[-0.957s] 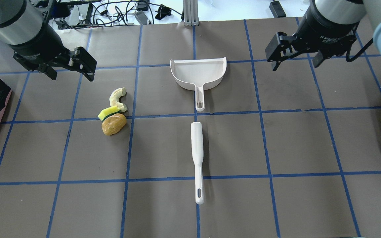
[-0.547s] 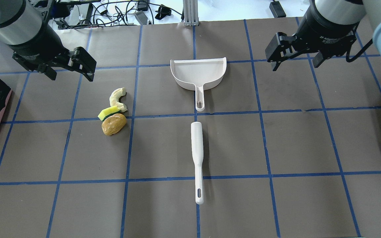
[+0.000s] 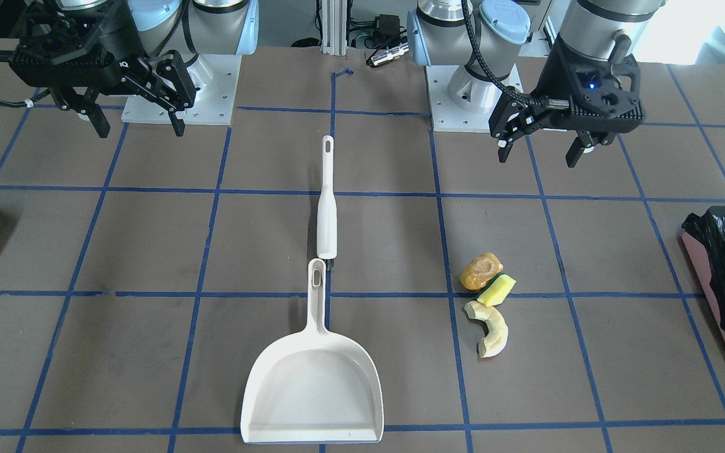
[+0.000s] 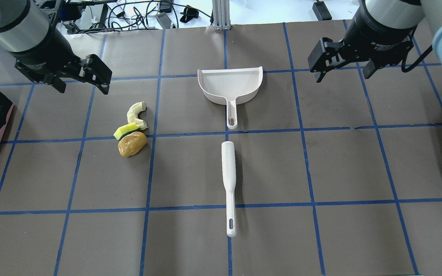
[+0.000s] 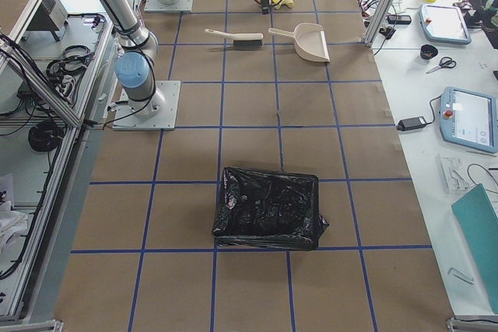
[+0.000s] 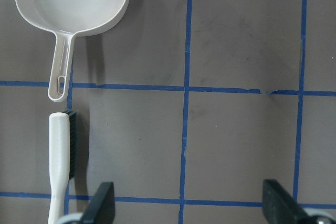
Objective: Sweep and dump trash in nearest bin
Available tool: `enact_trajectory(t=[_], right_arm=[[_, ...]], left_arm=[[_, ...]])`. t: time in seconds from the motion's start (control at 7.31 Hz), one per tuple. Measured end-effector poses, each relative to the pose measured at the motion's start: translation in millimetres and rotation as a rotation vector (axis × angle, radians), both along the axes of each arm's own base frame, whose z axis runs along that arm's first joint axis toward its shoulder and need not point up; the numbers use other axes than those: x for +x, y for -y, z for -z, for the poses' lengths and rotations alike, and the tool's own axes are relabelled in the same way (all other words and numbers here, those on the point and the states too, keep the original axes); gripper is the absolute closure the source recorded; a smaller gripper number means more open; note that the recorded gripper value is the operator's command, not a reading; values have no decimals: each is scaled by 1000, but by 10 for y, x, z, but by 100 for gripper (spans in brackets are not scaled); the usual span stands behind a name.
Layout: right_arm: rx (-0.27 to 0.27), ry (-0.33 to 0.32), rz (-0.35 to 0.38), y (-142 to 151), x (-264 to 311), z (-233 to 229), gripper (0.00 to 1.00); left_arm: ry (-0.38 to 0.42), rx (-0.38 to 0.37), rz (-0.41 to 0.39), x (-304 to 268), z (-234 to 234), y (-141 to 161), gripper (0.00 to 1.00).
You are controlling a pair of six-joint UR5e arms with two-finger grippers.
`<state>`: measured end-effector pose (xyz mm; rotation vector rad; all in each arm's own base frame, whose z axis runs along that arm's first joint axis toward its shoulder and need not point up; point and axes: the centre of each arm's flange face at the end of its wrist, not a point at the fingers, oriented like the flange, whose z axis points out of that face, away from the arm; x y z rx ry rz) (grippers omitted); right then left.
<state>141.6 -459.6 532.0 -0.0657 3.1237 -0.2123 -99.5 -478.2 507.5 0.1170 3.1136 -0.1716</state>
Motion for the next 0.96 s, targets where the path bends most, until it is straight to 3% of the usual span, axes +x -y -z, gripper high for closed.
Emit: enact_trajectory(t=[0.68, 0.96], right_arm=[[2, 2, -2, -2, 8, 16, 0], [29, 3, 3, -7, 18, 193, 0]], left_arm=[[-3, 7, -9, 19, 44, 14, 0], [-8, 20, -42, 27, 114, 13, 0]])
